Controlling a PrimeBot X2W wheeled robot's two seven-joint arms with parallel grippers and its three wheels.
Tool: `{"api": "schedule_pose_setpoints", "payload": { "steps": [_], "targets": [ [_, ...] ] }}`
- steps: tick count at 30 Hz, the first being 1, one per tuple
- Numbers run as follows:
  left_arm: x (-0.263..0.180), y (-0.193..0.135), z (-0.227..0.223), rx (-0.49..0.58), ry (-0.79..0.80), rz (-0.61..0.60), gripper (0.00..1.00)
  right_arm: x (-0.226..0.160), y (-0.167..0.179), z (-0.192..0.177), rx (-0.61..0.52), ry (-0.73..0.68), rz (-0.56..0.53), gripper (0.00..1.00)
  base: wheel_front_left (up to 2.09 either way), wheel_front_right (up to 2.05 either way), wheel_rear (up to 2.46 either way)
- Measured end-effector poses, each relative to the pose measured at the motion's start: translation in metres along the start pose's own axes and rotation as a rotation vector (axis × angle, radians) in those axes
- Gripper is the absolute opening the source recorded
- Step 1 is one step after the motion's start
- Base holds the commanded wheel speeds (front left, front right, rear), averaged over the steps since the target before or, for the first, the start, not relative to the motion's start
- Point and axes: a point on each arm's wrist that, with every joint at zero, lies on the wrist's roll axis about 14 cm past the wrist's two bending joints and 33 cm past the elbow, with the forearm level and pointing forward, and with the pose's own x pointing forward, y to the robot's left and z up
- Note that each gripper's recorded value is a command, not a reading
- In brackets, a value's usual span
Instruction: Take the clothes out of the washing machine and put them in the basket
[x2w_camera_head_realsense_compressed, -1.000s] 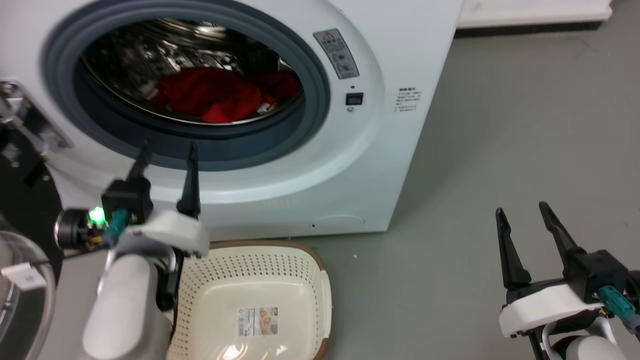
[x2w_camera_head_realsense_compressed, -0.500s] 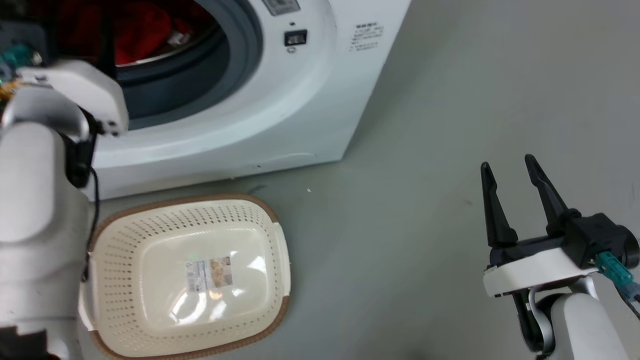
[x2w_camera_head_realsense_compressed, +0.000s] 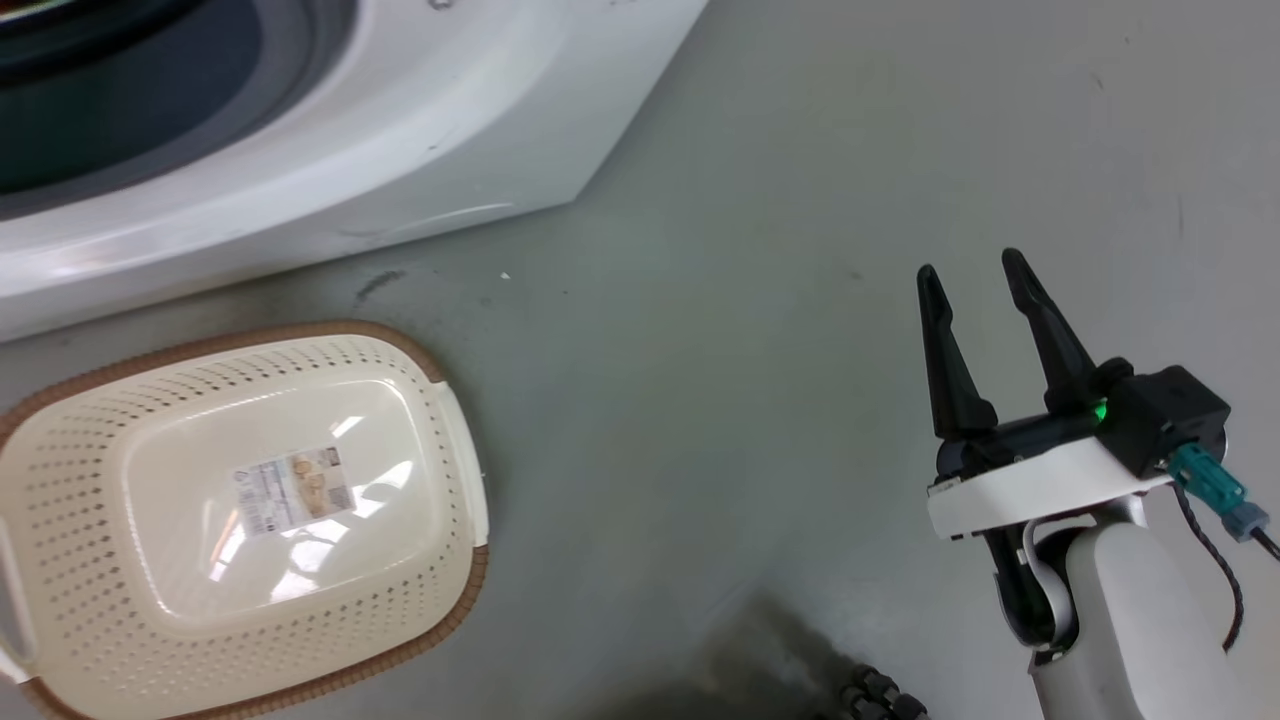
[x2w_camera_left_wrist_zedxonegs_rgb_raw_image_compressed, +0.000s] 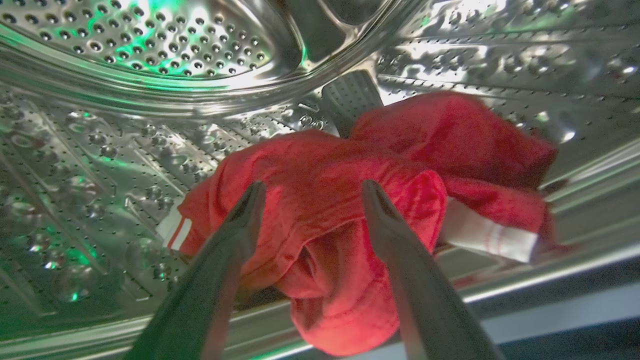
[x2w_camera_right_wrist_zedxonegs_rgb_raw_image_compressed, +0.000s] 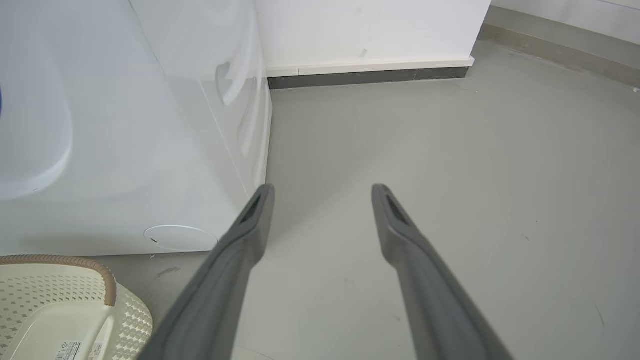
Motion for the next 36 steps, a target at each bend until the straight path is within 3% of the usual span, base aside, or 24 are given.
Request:
{"api": "schedule_pose_setpoints", "payload": {
  "steps": [14, 19, 20, 21, 22, 36],
  "targets": [
    [0.030, 0.002, -0.067, 0.021, 0.412, -0.033, 1.00, 0.006, -0.012, -0.019, 0.004, 0.049, -0.035, 1.00, 0.00, 0.00, 0.00],
    [0.027, 0.003, -0.070, 0.009, 0.468, -0.033, 1.00, 0.008, -0.013, -0.020, 0.004, 0.051, -0.037, 1.00, 0.00, 0.00, 0.00],
    [0.027, 0.003, -0.070, 0.006, 0.474, -0.033, 0.51, 0.008, -0.014, -0.019, 0.003, 0.049, -0.037, 1.00, 0.00, 0.00, 0.00],
    [0.026, 0.002, -0.069, 0.007, 0.473, -0.034, 0.21, 0.009, -0.014, -0.019, 0.003, 0.048, -0.037, 1.00, 0.00, 0.00, 0.00],
    [0.026, 0.000, -0.068, 0.005, 0.469, -0.035, 0.00, 0.009, -0.014, -0.020, 0.005, 0.049, -0.038, 1.00, 0.00, 0.00, 0.00],
    [0.022, 0.010, -0.006, 0.003, 0.121, 0.066, 0.00, 0.007, -0.020, -0.009, 0.002, 0.022, -0.054, 1.00, 0.00, 0.00, 0.00]
  ]
}}
